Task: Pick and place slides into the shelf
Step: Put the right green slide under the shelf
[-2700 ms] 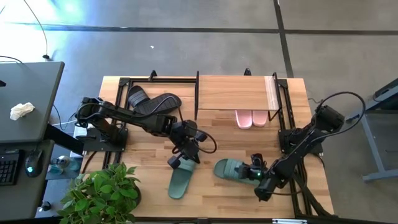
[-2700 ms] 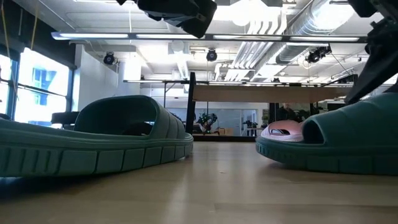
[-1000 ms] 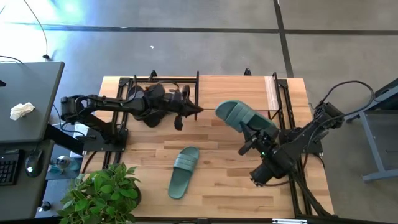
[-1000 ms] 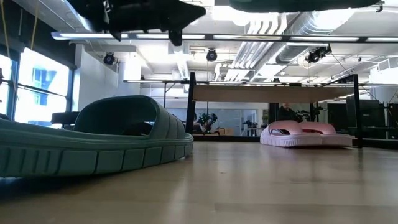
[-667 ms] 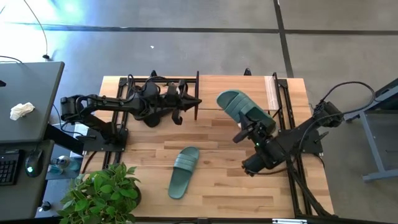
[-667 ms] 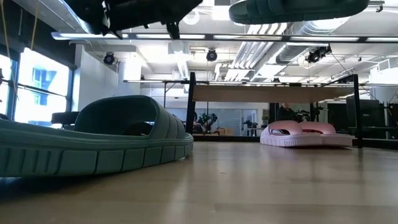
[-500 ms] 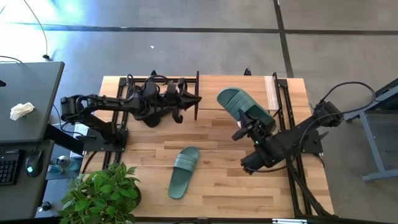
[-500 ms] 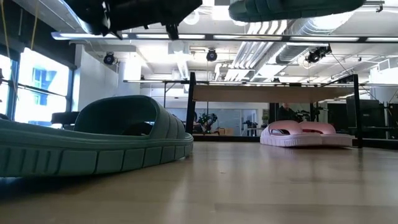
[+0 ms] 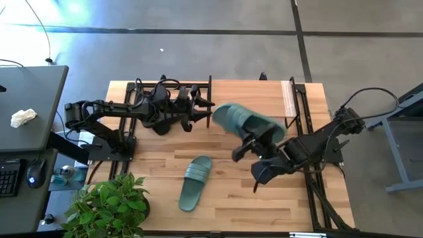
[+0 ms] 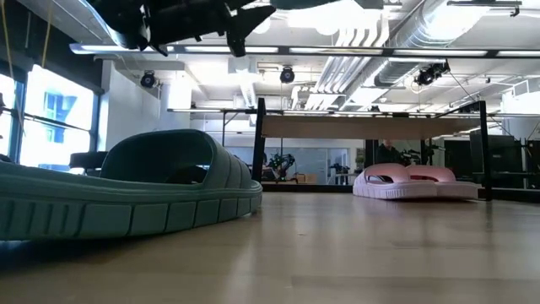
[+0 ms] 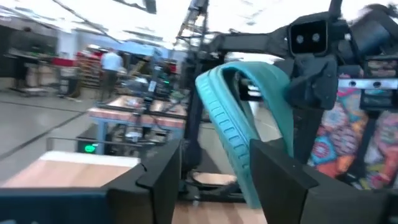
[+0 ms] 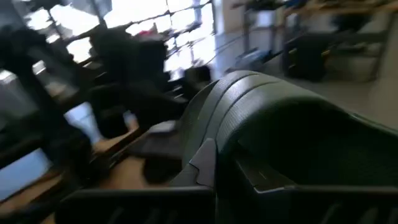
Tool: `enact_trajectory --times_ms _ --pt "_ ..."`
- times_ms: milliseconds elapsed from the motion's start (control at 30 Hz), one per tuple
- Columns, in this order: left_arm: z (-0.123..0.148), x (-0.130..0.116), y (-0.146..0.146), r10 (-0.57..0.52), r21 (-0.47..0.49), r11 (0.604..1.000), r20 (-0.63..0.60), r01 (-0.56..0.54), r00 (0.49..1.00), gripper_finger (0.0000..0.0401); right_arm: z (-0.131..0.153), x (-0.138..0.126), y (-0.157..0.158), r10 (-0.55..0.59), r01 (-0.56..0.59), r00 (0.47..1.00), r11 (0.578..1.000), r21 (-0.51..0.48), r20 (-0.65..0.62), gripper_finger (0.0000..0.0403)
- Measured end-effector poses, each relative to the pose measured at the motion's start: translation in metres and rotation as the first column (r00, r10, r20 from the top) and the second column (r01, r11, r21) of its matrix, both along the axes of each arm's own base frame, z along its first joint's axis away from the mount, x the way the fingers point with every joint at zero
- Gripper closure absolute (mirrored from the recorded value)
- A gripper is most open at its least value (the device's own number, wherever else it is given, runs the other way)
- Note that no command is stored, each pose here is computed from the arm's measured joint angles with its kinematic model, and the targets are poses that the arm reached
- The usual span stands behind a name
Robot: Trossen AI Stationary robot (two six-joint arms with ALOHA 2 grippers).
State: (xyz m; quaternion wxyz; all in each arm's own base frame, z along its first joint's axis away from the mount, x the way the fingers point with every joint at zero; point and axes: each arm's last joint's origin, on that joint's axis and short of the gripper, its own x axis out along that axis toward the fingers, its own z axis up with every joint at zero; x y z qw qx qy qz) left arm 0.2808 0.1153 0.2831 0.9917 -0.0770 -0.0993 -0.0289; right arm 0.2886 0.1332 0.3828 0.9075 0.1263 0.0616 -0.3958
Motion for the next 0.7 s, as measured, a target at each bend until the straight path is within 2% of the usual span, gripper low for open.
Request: enact_trajectory --times_ms 100,333,600,700 --pt "0.0 0.0 -0.001 -0.053 -0.001 0.999 -0.003 0.053 0.999 0.0222 0.014 0.009 -0.001 0.12 -0.12 0.992 0.993 0.007 -0.026 0.0403" --pt "0.01 -0.01 0.008 -0.137 0.053 0.99 0.075 0.133 0.988 0.0221 0.054 0.01 -0.007 0.214 -0.22 0.975 0.97 -0.107 -0.065 0.0403" --pt "0.018 -0.035 0.047 -0.012 0.017 1.0 0.139 0.01 0.99 0.0211 0.082 0.024 -0.047 0.14 -0.166 0.984 0.945 -0.28 -0.112 0.0403" --pt "0.017 -0.042 0.057 0.018 -0.007 1.0 0.133 -0.018 0.991 0.021 0.088 0.03 -0.067 0.061 -0.096 0.992 0.936 -0.339 -0.113 0.0403"
